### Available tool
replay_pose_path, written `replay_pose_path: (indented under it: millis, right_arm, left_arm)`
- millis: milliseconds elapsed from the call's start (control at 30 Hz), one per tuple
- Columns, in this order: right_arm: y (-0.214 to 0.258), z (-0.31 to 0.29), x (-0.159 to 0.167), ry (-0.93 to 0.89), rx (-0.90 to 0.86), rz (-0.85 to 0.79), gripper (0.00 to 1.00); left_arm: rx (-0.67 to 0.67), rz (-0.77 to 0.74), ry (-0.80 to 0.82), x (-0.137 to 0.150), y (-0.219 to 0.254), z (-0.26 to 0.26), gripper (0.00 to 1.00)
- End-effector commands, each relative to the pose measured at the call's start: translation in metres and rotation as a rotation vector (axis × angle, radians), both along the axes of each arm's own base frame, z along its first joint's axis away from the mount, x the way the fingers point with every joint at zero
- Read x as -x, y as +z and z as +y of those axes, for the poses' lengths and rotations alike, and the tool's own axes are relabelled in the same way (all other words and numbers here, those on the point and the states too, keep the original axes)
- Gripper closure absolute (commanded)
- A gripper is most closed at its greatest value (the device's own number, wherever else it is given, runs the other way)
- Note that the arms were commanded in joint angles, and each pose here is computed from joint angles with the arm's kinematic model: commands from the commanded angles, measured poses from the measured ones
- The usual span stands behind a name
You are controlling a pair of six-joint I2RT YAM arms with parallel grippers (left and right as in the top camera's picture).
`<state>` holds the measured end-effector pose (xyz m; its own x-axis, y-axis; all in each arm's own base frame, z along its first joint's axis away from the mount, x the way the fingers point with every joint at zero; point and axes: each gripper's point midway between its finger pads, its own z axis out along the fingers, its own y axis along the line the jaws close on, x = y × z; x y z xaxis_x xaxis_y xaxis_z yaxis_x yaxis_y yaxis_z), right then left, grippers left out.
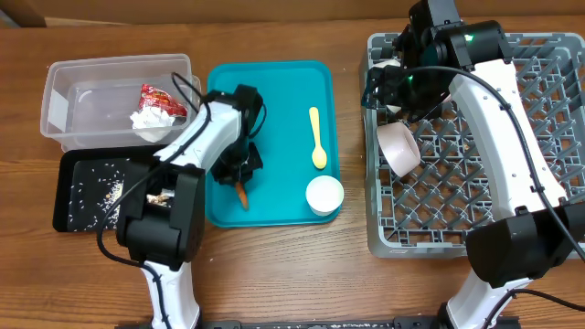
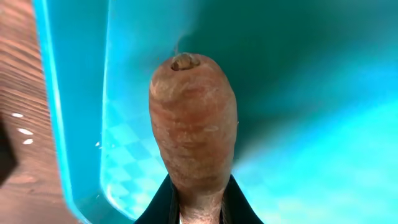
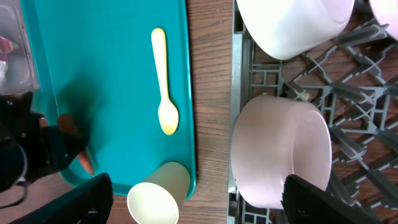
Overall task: Sort waste into correct bins and load items into the dishwasher
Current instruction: 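Carry the carrot with left gripper and drop it on the black tray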
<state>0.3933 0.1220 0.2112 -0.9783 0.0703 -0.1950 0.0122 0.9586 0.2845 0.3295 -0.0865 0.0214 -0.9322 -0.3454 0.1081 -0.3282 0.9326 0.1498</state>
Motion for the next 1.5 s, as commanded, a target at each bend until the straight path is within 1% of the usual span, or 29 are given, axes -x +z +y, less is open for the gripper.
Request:
replay_pose_path:
  millis: [0,100,233,300,400,433,467,567,600,700,800,933,1033,1133,1267,1367,1467]
  right_arm:
    - [0.018,0.001,0.003,0.009,-0.013,-0.047,0.09]
    - [0.018,0.002,0.004,0.009,-0.013,-0.047,0.08]
    - [0.017,0.001,0.004,0.009,-0.012,-0.044,0.08]
    - [0.017,0.001,0.005,0.009,-0.012,-0.043,0.08]
    - [0.017,0.001,0.005,0.009,-0.012,-0.043,0.08]
    - [0.017,0.001,0.005,0.009,-0.012,-0.043,0.08]
    - [0.017,0.001,0.004,0.009,-0.012,-0.043,0.08]
    - [0.017,0.001,0.005,0.009,-0.012,-0.039,0.08]
    - [0.017,0.001,0.006,0.009,-0.011,-0.035,0.08]
    - [0.016,0.0,0.008,0.008,-0.009,-0.029,0.07]
    - [0.016,0.001,0.007,0.008,-0.009,-0.03,0.07]
    - [0.017,0.001,0.006,0.009,-0.011,-0.038,0.07]
    - [0.017,0.001,0.005,0.008,-0.012,-0.041,0.07]
    - [0.017,0.001,0.005,0.008,-0.011,-0.04,0.07]
    - [0.017,0.001,0.006,0.008,-0.011,-0.037,0.07]
    - [0.017,0.001,0.006,0.008,-0.01,-0.035,0.07]
    - [0.017,0.001,0.006,0.008,-0.011,-0.036,0.07]
  left_arm:
    - [0.046,-0.101,-0.108,-0.038,0.039,-0.009,0.96]
    - [0.06,-0.178,-0.164,-0.061,0.087,-0.014,0.96]
    - [0.029,-0.3,-0.191,-0.079,0.158,-0.01,0.96]
    - [0.001,-0.372,-0.193,-0.084,0.195,-0.003,0.96]
    - [-0.035,-0.452,-0.18,-0.08,0.241,0.01,0.96]
    - [-0.033,-0.496,-0.204,-0.083,0.255,0.012,0.96]
    - [-0.005,-0.533,-0.247,-0.081,0.27,0.011,0.95]
    - [-0.001,-0.619,-0.219,-0.069,0.302,0.026,0.94]
    - [-0.003,-0.641,-0.21,-0.063,0.312,0.033,0.93]
    - [-0.022,-0.693,-0.141,-0.039,0.336,0.064,0.92]
    - [-0.049,-0.707,-0.049,-0.008,0.347,0.099,0.92]
    - [-0.082,-0.657,0.139,0.029,0.333,0.142,0.91]
    - [-0.099,-0.551,0.268,0.045,0.302,0.166,0.92]
    - [-0.106,-0.472,0.35,0.046,0.269,0.181,0.91]
    - [-0.111,-0.397,0.45,0.034,0.21,0.201,0.88]
    - [-0.102,-0.343,0.551,0.03,0.16,0.212,0.88]
    - [-0.087,-0.283,0.6,0.03,0.116,0.218,0.88]
